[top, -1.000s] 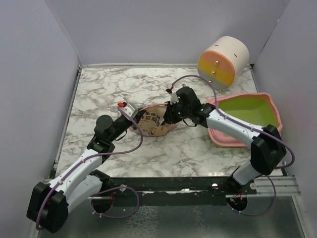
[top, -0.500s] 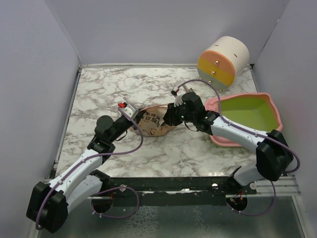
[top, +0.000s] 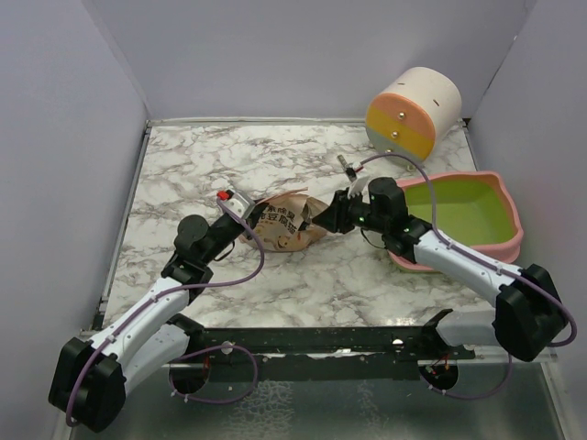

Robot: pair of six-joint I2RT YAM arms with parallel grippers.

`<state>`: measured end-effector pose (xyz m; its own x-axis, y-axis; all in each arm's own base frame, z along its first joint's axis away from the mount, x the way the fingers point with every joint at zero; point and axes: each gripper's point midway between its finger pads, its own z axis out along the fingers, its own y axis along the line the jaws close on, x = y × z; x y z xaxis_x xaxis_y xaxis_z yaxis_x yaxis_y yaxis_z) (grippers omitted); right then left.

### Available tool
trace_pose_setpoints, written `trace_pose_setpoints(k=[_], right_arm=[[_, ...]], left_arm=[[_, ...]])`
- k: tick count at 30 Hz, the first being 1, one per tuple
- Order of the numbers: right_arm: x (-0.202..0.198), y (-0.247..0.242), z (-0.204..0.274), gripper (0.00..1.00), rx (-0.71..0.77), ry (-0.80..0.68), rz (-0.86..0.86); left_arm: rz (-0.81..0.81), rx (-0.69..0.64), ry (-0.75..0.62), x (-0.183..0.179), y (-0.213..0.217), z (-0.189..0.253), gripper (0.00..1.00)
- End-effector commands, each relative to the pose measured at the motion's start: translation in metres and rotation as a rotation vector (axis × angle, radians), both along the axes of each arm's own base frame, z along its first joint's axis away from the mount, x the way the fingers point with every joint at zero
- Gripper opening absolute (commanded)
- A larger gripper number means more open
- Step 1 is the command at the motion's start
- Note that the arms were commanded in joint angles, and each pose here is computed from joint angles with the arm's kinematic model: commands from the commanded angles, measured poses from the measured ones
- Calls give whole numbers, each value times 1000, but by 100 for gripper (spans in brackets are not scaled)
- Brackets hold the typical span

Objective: Fill the litter box with clean litter

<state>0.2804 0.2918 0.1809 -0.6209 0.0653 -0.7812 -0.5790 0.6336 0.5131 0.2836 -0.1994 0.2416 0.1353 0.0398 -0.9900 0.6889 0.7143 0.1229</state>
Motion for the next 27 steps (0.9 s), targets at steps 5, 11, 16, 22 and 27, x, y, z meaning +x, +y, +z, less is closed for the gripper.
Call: trace_pose_setpoints(k=[5,11,16,22,27], right_arm=[[-2,-13,53,1,189,-129,25],[-16,-24,67,1,211,-151,27],[-29,-35,78,1,207,-170,7],[-41,-46,73,1,196,-154,-15],[-52,-53,60,1,192,-112,-32]], left_arm=[[18,-34,-68,-2,3,19,0],[31,-36,-59,0,4,17,0],[33,-38,-58,0,5,17,1],[42,-49,-59,1,6,20,5],[54,-59,-59,0,9,22,8]])
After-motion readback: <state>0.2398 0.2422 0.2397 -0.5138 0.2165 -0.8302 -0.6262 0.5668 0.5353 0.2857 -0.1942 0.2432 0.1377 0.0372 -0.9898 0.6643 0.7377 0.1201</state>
